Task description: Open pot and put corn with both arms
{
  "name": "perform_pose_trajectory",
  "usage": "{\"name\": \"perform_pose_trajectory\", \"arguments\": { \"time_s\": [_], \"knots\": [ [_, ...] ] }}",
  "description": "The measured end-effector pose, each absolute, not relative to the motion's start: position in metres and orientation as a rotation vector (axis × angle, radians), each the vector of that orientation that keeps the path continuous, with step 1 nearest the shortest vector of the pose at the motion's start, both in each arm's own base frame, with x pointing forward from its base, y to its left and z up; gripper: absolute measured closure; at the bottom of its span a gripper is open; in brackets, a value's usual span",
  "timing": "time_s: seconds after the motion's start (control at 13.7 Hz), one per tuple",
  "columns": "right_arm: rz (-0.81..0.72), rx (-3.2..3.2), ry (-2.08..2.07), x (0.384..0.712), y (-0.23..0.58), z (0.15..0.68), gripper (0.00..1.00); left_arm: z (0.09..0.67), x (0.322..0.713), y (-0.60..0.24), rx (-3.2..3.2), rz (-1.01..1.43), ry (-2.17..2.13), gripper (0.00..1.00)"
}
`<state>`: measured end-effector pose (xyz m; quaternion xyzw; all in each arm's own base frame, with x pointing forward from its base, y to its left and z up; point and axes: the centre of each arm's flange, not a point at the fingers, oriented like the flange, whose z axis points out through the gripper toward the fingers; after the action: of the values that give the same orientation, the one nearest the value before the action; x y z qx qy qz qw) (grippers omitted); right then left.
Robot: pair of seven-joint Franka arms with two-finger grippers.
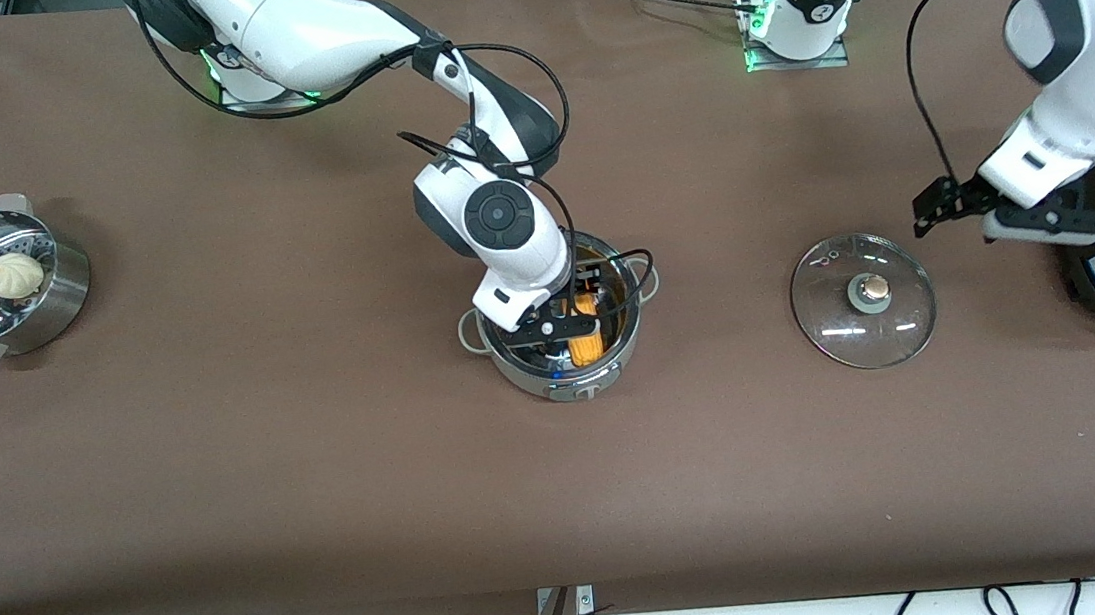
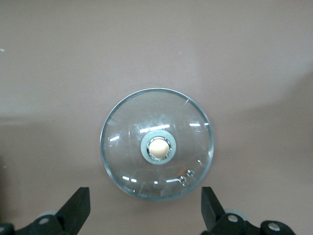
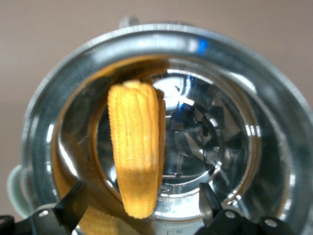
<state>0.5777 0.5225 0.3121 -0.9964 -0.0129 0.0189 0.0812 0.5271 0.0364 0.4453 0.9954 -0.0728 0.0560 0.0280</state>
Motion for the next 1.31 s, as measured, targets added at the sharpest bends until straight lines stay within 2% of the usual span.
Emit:
{"name": "perform_pose_trajectory", "arguments": {
  "time_s": [0.29,0.44,0.66,0.8,1.02,1.31],
  "knots": [
    [0.056,-3.020,-0.129,0.591,0.479,0.397,0.00,0.545,0.507,0.039,3.097,0.138,-0.245,0.00],
    [0.052,-3.035,-0.100,0.605,0.432,0.452,0.00,0.594,0.500,0.041,3.109,0.093,-0.175,0.00],
    [0.097,-3.070,-0.151,0.615,0.355,0.516,0.00,0.637,0.489,0.041,3.109,0.025,-0.100,0.00],
    [0.159,-3.086,-0.241,0.625,0.290,0.541,0.00,0.656,0.482,0.041,3.109,-0.012,-0.022,0.00],
    [0.203,-3.099,-0.140,0.643,0.179,0.569,0.00,0.653,0.488,0.023,3.116,-0.043,0.058,0.00],
    [0.219,-3.102,0.051,0.634,0.058,0.601,0.00,0.649,0.497,0.000,3.121,-0.058,0.182,0.00]
  ]
}}
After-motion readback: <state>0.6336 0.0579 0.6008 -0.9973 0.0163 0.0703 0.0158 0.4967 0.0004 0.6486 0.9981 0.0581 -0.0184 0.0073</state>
